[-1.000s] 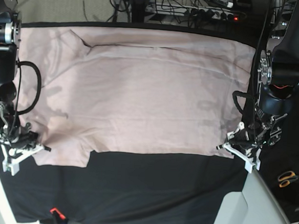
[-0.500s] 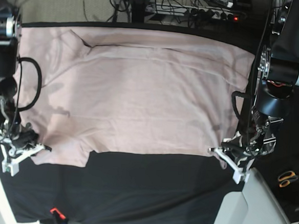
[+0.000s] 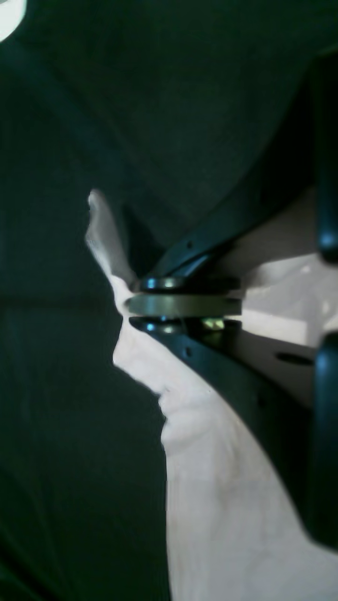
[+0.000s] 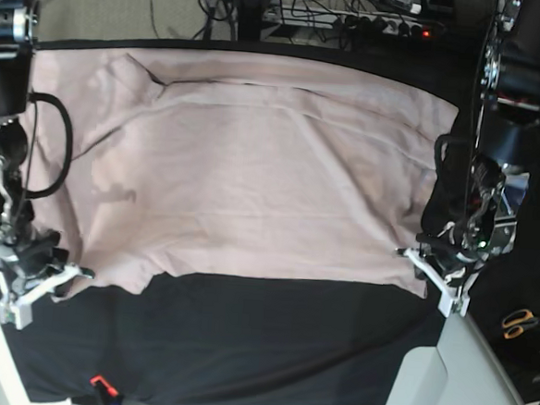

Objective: Fold the T-shirt properly
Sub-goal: 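Lift the hem with both grippers and fold it toward the shoulders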

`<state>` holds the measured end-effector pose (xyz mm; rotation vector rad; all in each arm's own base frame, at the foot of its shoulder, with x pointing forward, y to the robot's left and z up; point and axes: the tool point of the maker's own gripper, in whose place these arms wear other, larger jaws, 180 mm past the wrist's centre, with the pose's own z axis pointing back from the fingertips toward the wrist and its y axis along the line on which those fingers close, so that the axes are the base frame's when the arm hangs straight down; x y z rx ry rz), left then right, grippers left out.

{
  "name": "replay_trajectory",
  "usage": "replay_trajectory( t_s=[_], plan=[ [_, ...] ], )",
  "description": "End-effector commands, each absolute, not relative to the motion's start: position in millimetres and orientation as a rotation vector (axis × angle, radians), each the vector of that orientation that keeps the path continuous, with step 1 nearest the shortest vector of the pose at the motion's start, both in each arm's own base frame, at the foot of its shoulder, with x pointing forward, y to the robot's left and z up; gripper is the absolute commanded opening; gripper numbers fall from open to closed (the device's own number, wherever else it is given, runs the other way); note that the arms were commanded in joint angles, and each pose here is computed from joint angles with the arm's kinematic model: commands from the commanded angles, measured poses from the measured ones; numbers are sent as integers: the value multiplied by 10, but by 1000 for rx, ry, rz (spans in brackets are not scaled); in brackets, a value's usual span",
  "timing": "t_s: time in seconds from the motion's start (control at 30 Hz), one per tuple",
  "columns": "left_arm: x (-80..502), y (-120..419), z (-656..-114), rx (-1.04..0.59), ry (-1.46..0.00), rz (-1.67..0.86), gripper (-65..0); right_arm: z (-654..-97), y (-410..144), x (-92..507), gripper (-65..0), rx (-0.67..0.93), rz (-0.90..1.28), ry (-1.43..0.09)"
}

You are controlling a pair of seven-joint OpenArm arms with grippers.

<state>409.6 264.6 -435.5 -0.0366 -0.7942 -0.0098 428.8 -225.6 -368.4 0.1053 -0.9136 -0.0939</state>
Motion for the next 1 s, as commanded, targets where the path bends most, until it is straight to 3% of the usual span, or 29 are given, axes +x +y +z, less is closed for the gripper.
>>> replay_trajectory(
  t_s=[0.0,0.33,0.57,0.97],
  plan=[
    [4225,2722,-4135,-22,-859,-18,-650,-3432,-2354,4395,-650,87,-99,-984],
    [3886,2500,-4212,-48,-862,-93,-650,-3430,-2732,3835,-650,78,-288,-875],
    [3680,2209,-4084,-88,-905,-165,-650,-3587,-2740,3416,-650,64,-289,-780],
    [3214,2434,-3934,-32,-845,-140,-650,-3927,-2745,2737,-650,75,-385,-638]
  ],
)
